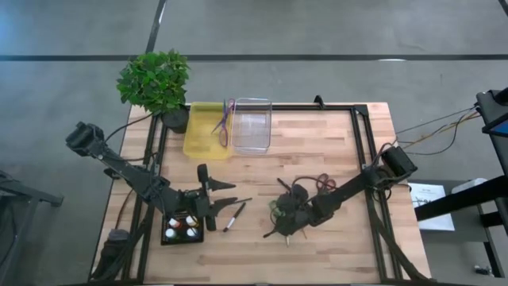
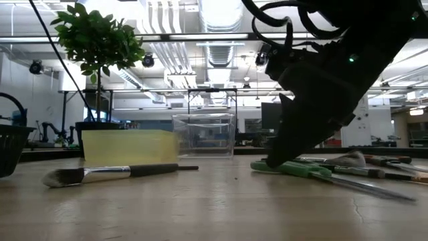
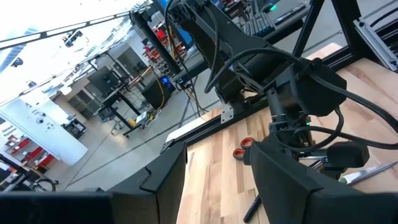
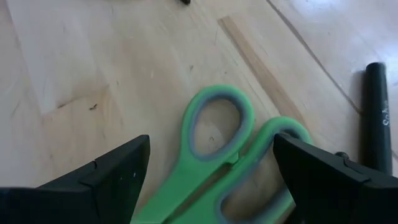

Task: Pick & Place Paint Supplies
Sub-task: Put the green scissors into the transparent yellow bin

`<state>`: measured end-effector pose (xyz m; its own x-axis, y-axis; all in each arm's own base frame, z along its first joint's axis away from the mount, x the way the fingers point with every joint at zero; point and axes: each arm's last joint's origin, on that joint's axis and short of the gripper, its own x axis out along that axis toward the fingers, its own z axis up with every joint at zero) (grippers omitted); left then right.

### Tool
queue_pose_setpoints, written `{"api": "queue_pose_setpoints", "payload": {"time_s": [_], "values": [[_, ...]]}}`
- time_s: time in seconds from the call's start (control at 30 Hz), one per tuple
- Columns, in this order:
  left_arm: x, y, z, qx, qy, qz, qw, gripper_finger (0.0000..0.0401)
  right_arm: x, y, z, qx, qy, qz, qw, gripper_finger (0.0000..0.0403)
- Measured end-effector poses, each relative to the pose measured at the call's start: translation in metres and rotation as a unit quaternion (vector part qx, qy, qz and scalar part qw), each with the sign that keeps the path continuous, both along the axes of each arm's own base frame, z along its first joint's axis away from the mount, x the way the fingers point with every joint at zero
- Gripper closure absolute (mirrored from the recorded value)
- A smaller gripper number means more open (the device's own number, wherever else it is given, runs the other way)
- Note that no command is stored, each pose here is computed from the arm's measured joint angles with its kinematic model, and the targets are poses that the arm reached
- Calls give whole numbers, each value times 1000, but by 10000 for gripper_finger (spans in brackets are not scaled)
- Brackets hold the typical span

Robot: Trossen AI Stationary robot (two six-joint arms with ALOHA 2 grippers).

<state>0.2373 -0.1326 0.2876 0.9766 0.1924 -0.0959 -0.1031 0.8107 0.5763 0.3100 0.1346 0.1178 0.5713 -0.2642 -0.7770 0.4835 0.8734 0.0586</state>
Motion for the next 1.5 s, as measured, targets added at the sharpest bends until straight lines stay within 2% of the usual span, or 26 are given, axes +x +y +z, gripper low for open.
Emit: {"api": "queue_pose_setpoints", "payload": {"time_s": [0.2, 0.5, 0.6, 0.83, 0.93, 1.1, 1.5], "values": [[0, 0, 0, -2, 0, -5, 1000, 215, -4, 2, -3, 22, 19, 12, 1000, 62], [0, -1, 0, -2, 1, -8, 1000, 215, -8, 1, -6, 16, 30, 11, 999, 69], [0, -1, 0, -2, 1, -8, 1000, 215, -10, 0, -8, 7, 30, 6, 1000, 102], [0, -1, 0, -3, 1, -8, 1000, 215, -11, 0, -8, -2, 35, 15, 999, 218], [0, -1, 0, -2, 1, -8, 1000, 215, -11, 0, -9, -8, 37, 22, 999, 250], [0, -1, 0, -2, 2, -8, 1000, 215, -11, 1, -7, -28, 34, 30, 999, 270], [0, -1, -1, -2, 4, -9, 1000, 215, -7, 18, 5, -40, 16, 72, 996, 278]]}}
